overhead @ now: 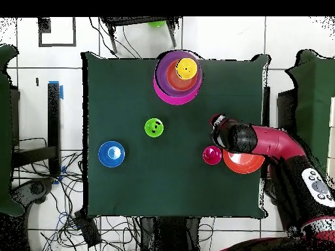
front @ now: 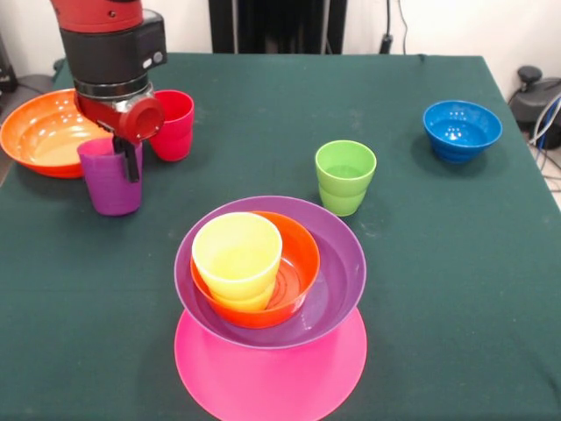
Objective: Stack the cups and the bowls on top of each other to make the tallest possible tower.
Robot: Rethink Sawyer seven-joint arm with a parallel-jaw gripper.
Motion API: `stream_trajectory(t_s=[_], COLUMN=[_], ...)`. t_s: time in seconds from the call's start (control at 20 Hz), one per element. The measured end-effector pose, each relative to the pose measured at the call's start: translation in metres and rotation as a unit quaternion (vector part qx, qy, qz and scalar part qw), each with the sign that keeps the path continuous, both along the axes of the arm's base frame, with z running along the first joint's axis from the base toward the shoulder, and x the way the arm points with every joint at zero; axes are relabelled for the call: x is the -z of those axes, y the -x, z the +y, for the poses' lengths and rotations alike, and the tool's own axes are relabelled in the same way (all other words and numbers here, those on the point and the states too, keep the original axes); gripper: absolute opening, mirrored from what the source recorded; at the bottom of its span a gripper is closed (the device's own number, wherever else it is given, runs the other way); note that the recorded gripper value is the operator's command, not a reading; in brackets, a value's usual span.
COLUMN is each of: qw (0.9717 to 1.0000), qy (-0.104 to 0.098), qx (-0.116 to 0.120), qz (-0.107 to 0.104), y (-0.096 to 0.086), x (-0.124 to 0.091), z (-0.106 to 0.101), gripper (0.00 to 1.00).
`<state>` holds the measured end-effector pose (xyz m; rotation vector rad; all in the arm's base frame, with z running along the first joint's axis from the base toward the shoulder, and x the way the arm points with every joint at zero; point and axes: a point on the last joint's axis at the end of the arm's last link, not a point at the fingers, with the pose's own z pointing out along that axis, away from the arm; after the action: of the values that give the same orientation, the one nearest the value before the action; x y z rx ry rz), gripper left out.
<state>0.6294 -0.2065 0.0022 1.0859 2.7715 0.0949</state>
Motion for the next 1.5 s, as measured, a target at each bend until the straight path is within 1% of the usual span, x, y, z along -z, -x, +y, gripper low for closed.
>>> stream_trajectory(t_s=[0.25, 0.35, 0.4, 0.45, 0.55, 0.6, 0.7, 0.8, 0.9, 1.1, 1.2, 1.25, 1.3, 1.4, 1.5], qw=[0.9999, 0.9997, 0.9996, 0.9996, 0.9995, 0.9993, 0.9991, 0.9990, 0.9988, 0.9984, 0.9979, 0.9977, 0.9970, 0.9966, 0.9955], qy=[0.012, 0.015, 0.017, 0.018, 0.018, 0.018, 0.016, 0.015, 0.012, 0.009, 0.006, 0.005, 0.002, 0.000, -0.003], qx=[-0.004, -0.005, -0.003, -0.002, 0.000, 0.003, 0.007, 0.007, 0.006, 0.002, -0.001, -0.002, -0.007, -0.011, -0.019], qz=[-0.011, -0.016, -0.021, -0.023, -0.027, -0.033, -0.039, -0.041, -0.047, -0.056, -0.064, -0.068, -0.077, -0.082, -0.093], y=[-0.003, -0.006, -0.010, -0.013, -0.017, -0.024, -0.033, -0.037, -0.048, -0.061, -0.071, -0.077, -0.089, -0.096, -0.114], x=[-0.026, -0.042, -0.060, -0.069, -0.080, -0.097, -0.117, -0.126, -0.146, -0.163, -0.172, -0.176, -0.184, -0.189, -0.202], z=[-0.002, -0.001, 0.000, 0.001, 0.002, 0.003, 0.007, 0.011, 0.021, 0.033, 0.043, 0.048, 0.059, 0.066, 0.084], gripper=[0.00, 0.00, 0.00, 0.00, 0.00, 0.00, 0.00, 0.00, 0.00, 0.00, 0.00, 0.00, 0.00, 0.00, 0.00])
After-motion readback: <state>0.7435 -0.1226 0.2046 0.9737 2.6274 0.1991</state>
